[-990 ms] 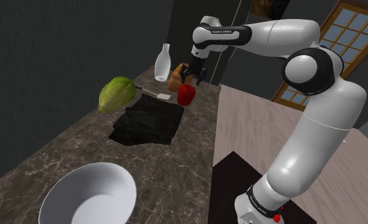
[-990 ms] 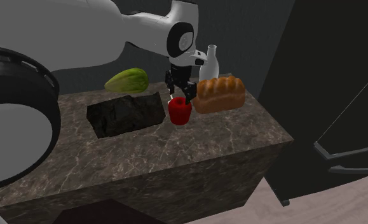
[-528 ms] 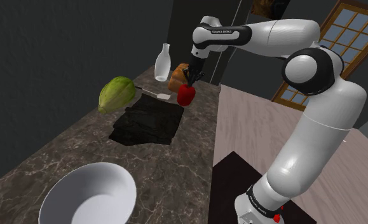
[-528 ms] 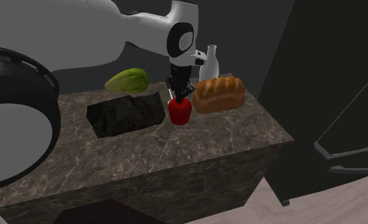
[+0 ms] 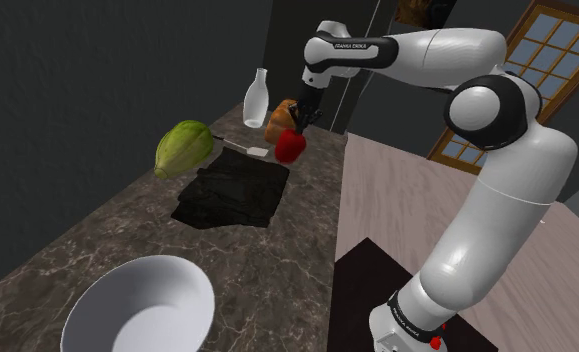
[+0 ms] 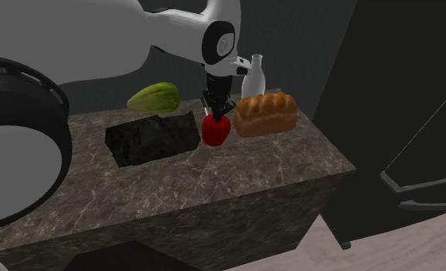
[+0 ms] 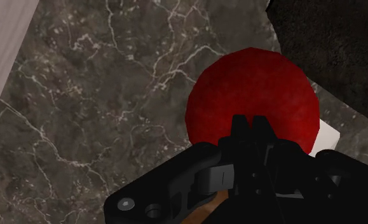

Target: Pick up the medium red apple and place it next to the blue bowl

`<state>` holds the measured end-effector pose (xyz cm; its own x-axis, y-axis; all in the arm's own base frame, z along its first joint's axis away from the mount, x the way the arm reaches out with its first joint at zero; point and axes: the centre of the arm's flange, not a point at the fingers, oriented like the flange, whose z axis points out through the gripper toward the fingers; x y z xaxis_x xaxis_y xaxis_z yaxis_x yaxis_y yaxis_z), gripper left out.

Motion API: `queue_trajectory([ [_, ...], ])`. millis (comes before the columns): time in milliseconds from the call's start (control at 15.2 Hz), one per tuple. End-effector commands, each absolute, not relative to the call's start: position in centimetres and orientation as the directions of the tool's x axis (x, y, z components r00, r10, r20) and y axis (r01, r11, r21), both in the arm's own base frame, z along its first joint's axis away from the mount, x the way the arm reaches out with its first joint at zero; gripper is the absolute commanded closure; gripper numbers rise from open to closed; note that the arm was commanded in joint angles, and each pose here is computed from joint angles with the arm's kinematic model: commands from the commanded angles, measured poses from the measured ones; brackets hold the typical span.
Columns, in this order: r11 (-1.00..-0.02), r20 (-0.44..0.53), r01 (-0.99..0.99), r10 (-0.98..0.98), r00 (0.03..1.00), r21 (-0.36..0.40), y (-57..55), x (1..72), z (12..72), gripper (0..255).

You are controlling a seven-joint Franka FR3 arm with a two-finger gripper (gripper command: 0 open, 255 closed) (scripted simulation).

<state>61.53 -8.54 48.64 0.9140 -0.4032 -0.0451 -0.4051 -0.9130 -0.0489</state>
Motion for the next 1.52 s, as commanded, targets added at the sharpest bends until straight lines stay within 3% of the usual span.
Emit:
queue_trajectory([
  [0,-0.913,-0.045,-0.405,-0.403,0.914,-0.049,-8.5,61.5,49.6,255],
  [1452,-0.913,-0.045,-0.405,-0.403,0.914,-0.049,-8.5,61.5,61.2,255],
])
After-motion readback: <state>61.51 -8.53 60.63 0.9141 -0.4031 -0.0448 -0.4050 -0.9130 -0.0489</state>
